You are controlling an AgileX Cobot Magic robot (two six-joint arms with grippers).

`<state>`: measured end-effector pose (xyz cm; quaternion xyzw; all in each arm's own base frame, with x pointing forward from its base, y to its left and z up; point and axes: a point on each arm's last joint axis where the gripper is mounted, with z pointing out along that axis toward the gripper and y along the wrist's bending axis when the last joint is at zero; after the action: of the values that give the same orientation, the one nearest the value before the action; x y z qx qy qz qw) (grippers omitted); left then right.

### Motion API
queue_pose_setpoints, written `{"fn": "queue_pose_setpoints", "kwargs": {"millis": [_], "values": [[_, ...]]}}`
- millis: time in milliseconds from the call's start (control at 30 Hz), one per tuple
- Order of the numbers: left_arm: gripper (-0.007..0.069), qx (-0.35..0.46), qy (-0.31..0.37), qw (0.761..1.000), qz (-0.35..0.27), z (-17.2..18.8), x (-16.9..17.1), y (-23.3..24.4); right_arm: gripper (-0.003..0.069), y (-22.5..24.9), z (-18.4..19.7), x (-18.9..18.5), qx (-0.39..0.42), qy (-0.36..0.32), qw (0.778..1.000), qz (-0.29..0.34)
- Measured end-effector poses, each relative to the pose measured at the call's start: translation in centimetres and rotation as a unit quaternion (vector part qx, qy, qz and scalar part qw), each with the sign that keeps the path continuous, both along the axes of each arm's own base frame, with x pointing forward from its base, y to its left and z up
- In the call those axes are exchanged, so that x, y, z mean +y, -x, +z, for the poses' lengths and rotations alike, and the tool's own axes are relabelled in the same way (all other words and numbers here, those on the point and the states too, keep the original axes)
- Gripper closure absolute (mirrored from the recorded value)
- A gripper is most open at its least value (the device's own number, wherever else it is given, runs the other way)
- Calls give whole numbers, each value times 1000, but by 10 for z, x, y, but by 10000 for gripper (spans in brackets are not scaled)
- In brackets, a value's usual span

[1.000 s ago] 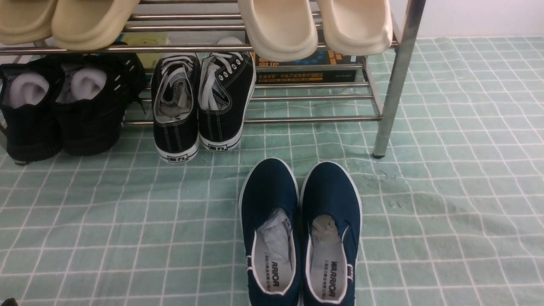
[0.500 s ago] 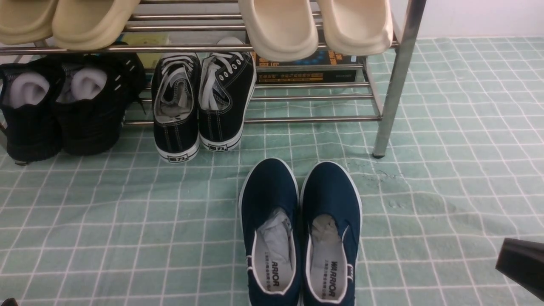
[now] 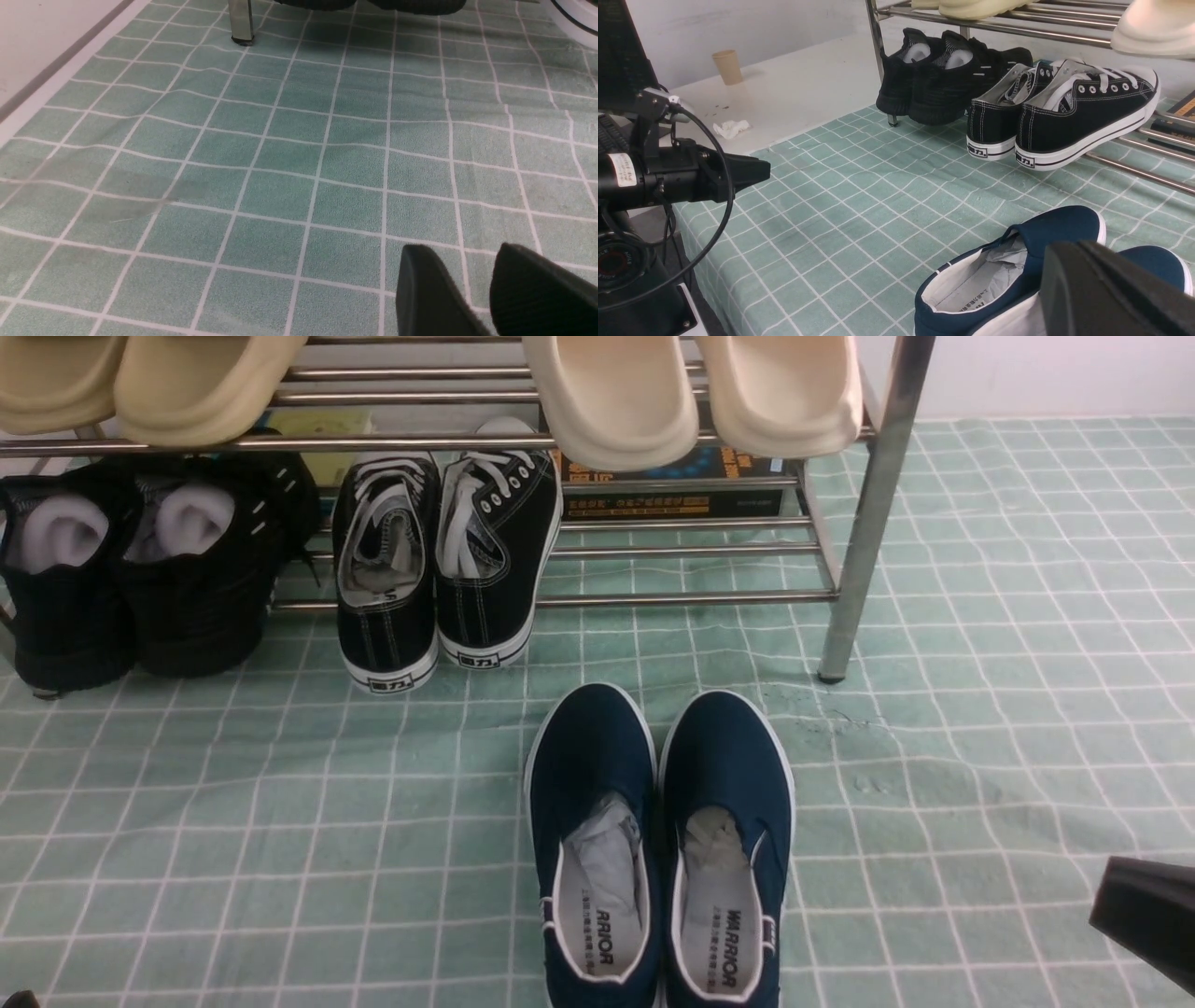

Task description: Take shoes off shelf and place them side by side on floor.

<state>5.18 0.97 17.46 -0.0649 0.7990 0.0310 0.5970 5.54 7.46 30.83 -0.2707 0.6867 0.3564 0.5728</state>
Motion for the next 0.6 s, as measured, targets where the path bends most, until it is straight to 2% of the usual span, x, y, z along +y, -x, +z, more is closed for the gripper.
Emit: {"fn": "queue_pose_setpoints", "kwargs": {"millis": [300,433,600], "values": [[386,0,0,1000,0,0,0,0,656,1,-31,-6,-12,39,999,-12],[386,0,0,1000,0,0,0,0,650,-1,-59,-22,-15,55,995,-86],[386,0,0,1000,0,0,0,0,645,-2,-91,-41,-41,99,977,-187]]}}
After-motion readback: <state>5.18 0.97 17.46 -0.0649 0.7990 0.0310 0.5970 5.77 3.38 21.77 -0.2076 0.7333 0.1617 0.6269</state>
